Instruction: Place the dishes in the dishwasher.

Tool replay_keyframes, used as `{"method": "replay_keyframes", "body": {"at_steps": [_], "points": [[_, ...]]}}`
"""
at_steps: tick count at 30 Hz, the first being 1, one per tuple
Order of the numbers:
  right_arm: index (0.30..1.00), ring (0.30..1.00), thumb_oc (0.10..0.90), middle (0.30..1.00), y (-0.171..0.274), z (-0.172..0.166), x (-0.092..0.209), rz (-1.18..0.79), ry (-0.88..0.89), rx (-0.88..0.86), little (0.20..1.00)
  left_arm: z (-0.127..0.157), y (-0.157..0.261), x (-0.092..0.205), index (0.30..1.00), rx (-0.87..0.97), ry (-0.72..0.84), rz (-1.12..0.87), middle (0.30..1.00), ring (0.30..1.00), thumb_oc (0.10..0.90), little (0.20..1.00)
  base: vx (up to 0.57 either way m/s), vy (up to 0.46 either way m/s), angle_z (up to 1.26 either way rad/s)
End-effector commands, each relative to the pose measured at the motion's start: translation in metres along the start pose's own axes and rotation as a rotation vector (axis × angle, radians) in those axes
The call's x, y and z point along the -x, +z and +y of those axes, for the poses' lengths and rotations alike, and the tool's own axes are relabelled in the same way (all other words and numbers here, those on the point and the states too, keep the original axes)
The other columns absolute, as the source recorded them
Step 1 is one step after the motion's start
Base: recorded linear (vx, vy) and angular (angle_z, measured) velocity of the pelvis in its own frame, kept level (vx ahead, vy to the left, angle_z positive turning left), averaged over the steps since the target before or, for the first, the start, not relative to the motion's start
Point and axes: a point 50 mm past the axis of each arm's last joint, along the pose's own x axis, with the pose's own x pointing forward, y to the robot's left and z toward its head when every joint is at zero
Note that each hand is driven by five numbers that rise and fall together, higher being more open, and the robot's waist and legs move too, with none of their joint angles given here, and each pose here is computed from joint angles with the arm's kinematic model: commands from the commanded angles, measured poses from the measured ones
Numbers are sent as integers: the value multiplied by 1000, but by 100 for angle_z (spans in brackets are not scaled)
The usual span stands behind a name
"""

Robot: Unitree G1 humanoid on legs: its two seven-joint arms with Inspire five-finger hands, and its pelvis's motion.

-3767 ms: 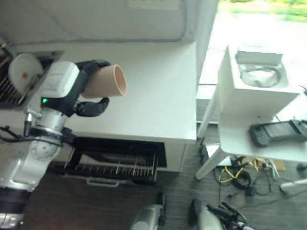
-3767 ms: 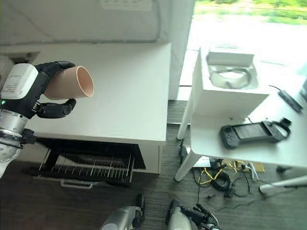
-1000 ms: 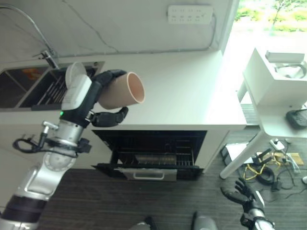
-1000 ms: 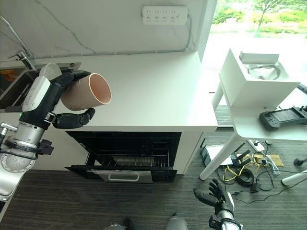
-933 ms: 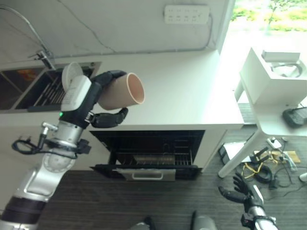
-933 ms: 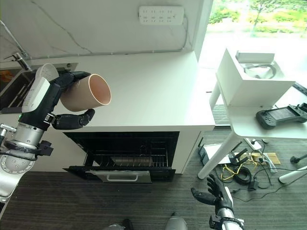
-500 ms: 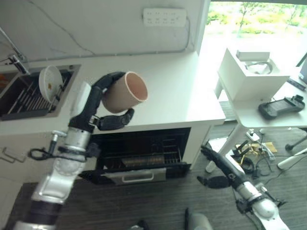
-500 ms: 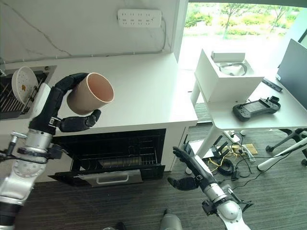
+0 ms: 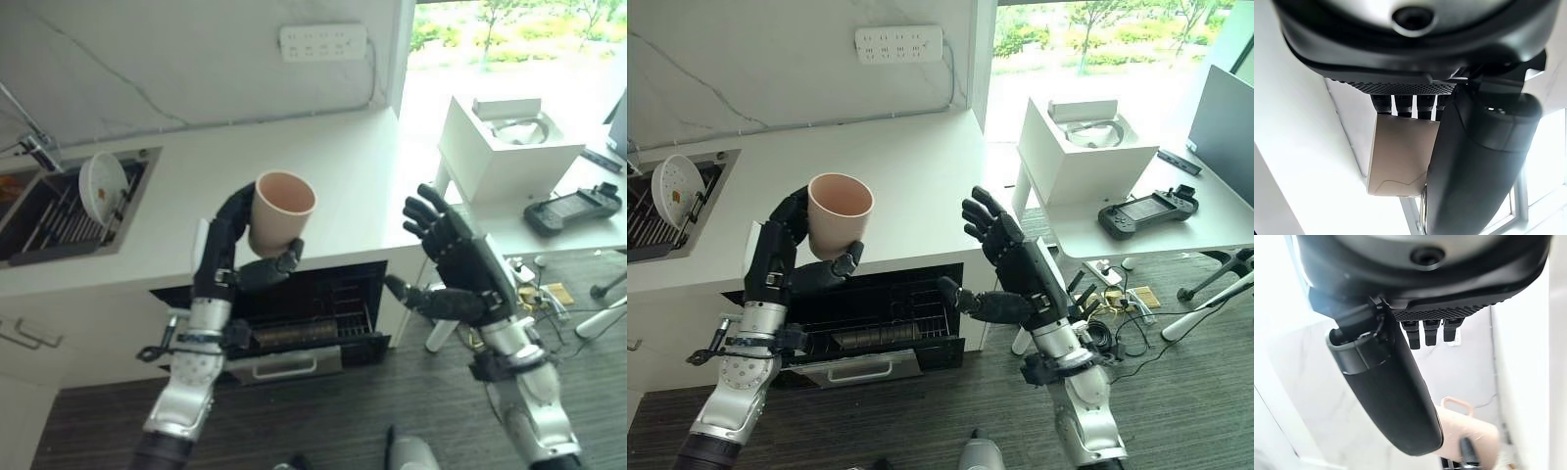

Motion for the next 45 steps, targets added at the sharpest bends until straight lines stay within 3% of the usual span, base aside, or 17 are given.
{"method": "replay_keyframes", "body": {"at_steps": [1,5,16,37,45], "points": [[900,900,800,900,32,18,-28,-215,101,-145,900,8,52,-32,300,47,112,-354,300,300,400,300,0,0,0],[900,900,800,900,11,36,-41,-121,83,-367,900,-10,52,-31,300,-36,128,-407,300,300,400,300,10,-35,19],[900,900,800,900,7,66,-78,-106,127,-393,900,-44,57,-32,300,-148,141,-544,300,300,400,300,22,-43,22],[900,900,800,900,17,106,-129,-63,172,-429,900,-89,40,-33,300,-159,-44,-448,300,300,400,300,5,-6,8],[900,900,800,900,19,123,-142,-36,174,-474,900,-90,26,-35,300,-270,120,-412,300,300,400,300,0,0,0]]}}
